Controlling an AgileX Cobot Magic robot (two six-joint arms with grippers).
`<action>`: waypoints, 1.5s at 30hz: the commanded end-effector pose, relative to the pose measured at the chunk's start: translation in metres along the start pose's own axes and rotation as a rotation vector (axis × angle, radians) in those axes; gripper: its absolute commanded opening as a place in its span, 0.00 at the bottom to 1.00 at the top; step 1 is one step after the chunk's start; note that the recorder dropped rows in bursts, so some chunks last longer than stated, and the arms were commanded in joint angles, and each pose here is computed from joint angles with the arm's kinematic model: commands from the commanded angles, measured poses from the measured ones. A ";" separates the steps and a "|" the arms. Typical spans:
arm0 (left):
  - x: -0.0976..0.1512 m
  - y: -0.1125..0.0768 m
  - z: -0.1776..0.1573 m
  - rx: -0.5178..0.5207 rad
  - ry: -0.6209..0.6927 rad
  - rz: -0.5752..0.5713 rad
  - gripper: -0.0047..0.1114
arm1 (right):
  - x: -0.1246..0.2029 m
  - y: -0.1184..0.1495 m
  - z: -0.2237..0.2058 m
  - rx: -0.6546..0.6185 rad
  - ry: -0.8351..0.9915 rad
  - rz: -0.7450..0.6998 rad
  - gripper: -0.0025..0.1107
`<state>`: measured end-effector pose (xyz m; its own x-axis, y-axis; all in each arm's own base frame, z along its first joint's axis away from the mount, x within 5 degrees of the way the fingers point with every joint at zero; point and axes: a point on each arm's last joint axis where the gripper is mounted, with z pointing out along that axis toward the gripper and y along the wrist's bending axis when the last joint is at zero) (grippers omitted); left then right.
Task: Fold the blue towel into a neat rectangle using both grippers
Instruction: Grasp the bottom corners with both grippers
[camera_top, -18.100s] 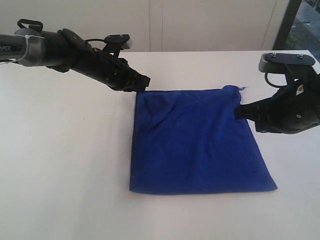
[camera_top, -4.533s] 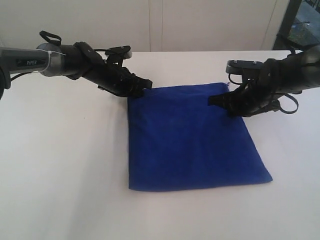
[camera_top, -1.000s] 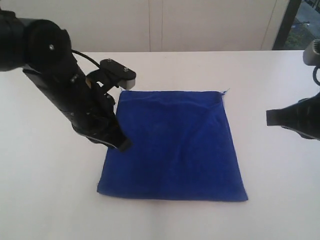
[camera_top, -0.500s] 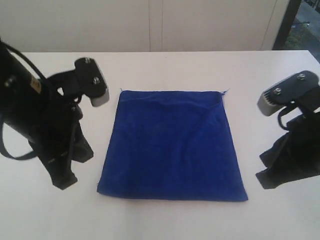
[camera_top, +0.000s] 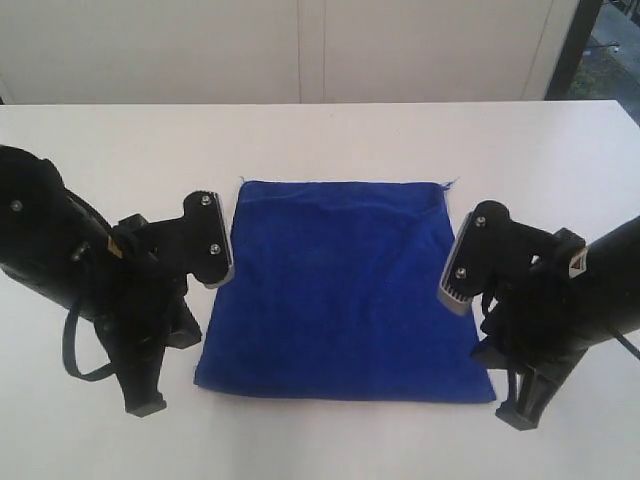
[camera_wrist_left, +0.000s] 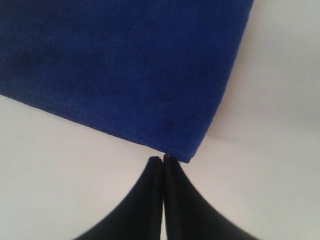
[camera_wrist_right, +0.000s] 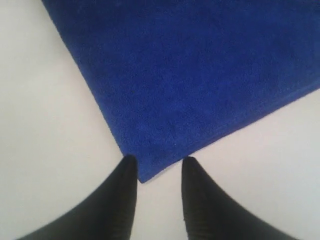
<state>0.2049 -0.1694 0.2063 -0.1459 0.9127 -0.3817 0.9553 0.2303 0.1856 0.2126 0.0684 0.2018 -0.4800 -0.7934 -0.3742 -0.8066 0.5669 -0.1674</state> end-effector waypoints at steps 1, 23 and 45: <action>0.002 0.000 0.011 0.015 0.012 0.028 0.23 | 0.001 0.000 0.005 -0.008 0.012 -0.141 0.32; 0.003 0.003 0.038 0.030 0.040 0.218 0.43 | 0.024 0.010 0.033 0.012 0.040 -0.403 0.41; 0.000 -0.011 0.048 0.100 0.072 0.285 0.50 | 0.021 0.015 0.033 -0.025 -0.008 -0.395 0.41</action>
<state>0.2093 -0.1874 0.1660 0.1222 0.9556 -0.2680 0.9755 -0.0659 0.2098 0.2032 0.0677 0.1632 -0.1320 -0.9467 -0.2937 -0.9344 0.2177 -0.2818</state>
